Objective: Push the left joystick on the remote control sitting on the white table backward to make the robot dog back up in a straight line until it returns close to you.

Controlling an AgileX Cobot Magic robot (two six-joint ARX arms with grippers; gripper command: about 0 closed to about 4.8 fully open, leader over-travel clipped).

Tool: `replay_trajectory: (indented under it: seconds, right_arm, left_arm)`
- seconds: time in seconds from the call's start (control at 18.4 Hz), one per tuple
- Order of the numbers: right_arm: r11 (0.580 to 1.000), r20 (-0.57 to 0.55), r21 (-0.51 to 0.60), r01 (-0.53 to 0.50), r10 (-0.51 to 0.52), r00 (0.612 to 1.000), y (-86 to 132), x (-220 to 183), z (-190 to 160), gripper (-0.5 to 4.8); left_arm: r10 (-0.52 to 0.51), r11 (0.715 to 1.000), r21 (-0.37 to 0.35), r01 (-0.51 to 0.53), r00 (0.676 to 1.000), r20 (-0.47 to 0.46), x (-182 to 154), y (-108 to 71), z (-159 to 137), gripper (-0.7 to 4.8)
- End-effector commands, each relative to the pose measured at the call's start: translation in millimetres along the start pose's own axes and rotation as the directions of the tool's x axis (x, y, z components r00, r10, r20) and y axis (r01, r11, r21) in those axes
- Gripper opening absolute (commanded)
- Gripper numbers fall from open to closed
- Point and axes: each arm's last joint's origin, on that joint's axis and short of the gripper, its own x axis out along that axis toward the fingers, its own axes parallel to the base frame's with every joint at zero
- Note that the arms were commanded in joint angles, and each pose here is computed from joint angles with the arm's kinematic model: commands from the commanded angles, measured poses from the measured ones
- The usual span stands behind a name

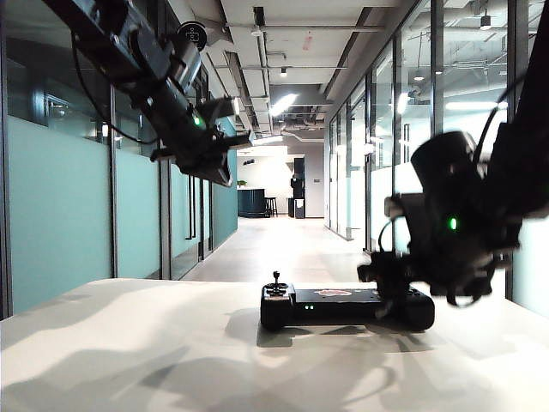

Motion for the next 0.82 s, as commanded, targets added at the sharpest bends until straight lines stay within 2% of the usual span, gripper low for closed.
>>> replay_trajectory:
  seconds: [0.05, 0.16, 0.22, 0.44, 0.6, 0.82]
  right_arm:
    - [1.000, 0.036, 0.001, -0.003, 0.003, 0.999, -1, -12, 15, 3.10]
    - [1.000, 0.052, -0.015, -0.004, 0.005, 0.999, -3, -21, 19, 3.00]
    - [1.000, 0.058, -0.014, -0.003, 0.004, 0.998, -4, -26, 21, 2.70]
    - [1.000, 0.108, -0.003, 0.030, -0.030, 0.994, -12, -56, 29, -0.11]
    - [0.999, 0.153, -0.045, 0.025, -0.018, 0.988, -17, -78, 36, -0.06]
    - [0.997, 0.168, -0.057, -0.060, 0.069, 0.983, -19, -104, 50, -0.06]
  left_arm:
    - [0.015, 1.000, -0.022, -0.015, 1.000, 0.025, -8, -1.5, -2, -0.05]
    - [0.043, 0.999, -0.023, -0.042, 0.999, 0.020, -13, -1.6, -11, -0.05]
    - [0.044, 0.999, -0.022, -0.043, 0.999, 0.021, -16, -2.2, -16, -0.05]
    - [0.070, 0.997, -0.021, -0.069, 0.996, 0.061, -50, -6.3, -35, -0.05]
    - [0.098, 0.995, -0.037, -0.094, 0.987, 0.129, -85, -10.5, -49, -0.05]
    - [0.138, 0.990, -0.058, -0.128, 0.959, 0.246, -140, -17.3, -75, -0.05]
